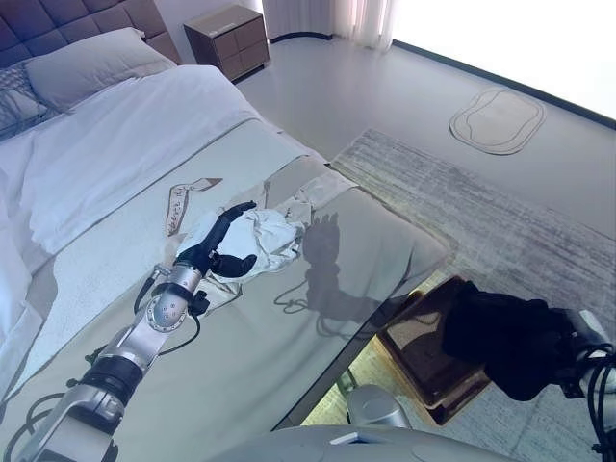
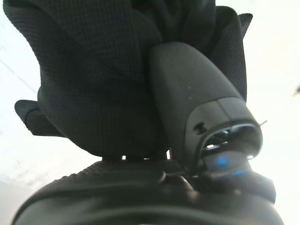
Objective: Pick up the clothes from the bed and place them into the basket
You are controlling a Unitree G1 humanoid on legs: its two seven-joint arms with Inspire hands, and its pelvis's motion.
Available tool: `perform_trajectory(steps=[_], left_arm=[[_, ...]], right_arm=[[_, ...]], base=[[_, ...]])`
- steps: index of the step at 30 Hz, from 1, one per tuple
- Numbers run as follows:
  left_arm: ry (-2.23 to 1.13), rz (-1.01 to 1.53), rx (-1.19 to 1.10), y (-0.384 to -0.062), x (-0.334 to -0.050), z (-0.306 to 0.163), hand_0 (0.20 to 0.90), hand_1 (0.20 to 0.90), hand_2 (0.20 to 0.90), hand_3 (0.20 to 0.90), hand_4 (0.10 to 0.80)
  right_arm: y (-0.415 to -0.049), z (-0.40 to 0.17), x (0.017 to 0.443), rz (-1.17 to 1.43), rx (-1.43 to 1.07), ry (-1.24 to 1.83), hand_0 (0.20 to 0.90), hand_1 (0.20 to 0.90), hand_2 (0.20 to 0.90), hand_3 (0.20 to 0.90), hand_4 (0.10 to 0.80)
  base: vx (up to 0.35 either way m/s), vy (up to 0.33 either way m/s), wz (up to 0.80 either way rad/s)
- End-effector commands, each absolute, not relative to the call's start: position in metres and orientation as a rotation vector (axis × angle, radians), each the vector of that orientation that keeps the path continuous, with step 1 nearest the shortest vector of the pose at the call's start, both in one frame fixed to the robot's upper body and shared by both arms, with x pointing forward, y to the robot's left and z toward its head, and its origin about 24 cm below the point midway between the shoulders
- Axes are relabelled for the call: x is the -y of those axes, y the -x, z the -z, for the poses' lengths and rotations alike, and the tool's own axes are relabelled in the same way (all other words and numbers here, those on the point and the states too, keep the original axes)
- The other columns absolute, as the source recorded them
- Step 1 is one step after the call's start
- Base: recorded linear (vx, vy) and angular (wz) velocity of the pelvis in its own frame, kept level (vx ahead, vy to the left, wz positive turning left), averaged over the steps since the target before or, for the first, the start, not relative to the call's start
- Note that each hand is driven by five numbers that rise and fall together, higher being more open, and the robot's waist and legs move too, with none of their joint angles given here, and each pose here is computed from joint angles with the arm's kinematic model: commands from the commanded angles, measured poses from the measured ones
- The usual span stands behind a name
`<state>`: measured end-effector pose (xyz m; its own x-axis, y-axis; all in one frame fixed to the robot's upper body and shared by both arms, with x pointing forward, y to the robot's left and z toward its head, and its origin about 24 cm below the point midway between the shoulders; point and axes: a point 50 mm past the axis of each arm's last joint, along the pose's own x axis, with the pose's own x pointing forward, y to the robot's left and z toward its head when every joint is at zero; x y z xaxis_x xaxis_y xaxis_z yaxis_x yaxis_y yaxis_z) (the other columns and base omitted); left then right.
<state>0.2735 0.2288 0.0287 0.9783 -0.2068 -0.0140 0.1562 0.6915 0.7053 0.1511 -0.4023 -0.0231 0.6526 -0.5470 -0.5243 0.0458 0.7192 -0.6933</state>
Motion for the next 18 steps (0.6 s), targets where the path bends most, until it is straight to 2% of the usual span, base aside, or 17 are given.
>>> perform_trajectory(steps=[1,9,18], left_arm=[[-0.725,0.153,0.323,-0.304,-0.214,-0.086,0.900,0.900,0.900,0.900,0.800],[-0.716,0.166,0.326,-0.305,-0.210,-0.087,0.900,0.900,0.900,0.900,0.800],[-0.724,0.169,0.328,-0.303,-0.210,-0.087,0.900,0.900,0.900,0.900,0.800]], right_arm=[[-0.184,-0.016,0.418,0.433,-0.638,0.763,0.900,0.900,0.900,0.900,0.800],[-0.178,0.010,0.408,0.406,-0.719,0.721,0.900,0.900,0.900,0.900,0.800],[-0.192,0.006,0.398,0.441,-0.638,0.752,0.900,0.900,0.900,0.900,0.800]], base=[[0.020,-0.003,0.06],[0.006,0.001,0.04],[0.012,0.000,0.08]])
